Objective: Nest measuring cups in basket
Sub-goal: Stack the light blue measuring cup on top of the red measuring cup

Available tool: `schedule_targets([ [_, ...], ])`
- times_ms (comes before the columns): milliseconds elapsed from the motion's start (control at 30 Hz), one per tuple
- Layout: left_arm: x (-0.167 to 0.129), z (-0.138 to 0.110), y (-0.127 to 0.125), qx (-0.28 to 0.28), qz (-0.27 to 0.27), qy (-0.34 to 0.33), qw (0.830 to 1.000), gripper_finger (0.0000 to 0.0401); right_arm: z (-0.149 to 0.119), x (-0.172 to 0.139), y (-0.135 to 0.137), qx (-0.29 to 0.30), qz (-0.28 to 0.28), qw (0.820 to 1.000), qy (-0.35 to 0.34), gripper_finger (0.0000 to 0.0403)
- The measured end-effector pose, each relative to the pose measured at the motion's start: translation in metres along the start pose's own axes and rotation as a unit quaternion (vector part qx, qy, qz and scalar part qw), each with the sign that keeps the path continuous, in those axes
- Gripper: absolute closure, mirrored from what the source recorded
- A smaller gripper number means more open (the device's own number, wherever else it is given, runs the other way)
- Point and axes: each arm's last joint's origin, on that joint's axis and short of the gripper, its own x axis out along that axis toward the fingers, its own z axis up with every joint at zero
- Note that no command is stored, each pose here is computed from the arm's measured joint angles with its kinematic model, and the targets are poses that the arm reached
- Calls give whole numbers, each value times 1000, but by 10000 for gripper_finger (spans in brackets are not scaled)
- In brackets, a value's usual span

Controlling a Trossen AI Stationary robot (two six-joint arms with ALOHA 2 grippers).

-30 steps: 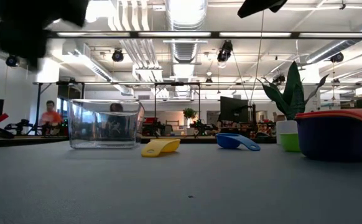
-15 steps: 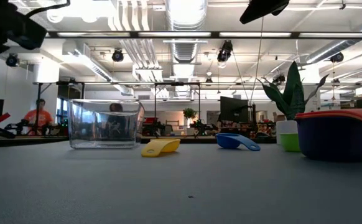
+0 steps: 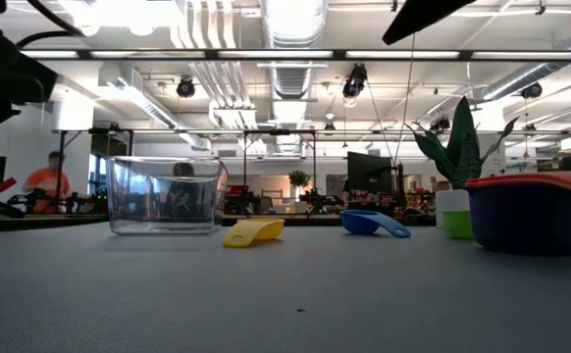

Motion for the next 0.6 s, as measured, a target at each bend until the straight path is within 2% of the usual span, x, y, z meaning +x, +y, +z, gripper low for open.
schedule_targets([
  [200, 1, -7, 2, -60, -18, -38, 997, 195, 0, 0, 0, -26, 0, 1000, 0, 394],
  [333, 2, -10, 4, -79, -30, -59, 995, 195, 0, 0, 0, -31, 0, 1000, 0, 394],
  [600, 12, -13, 10, -107, -21, -66, 992, 195, 0, 0, 0, -30, 0, 1000, 0, 394],
])
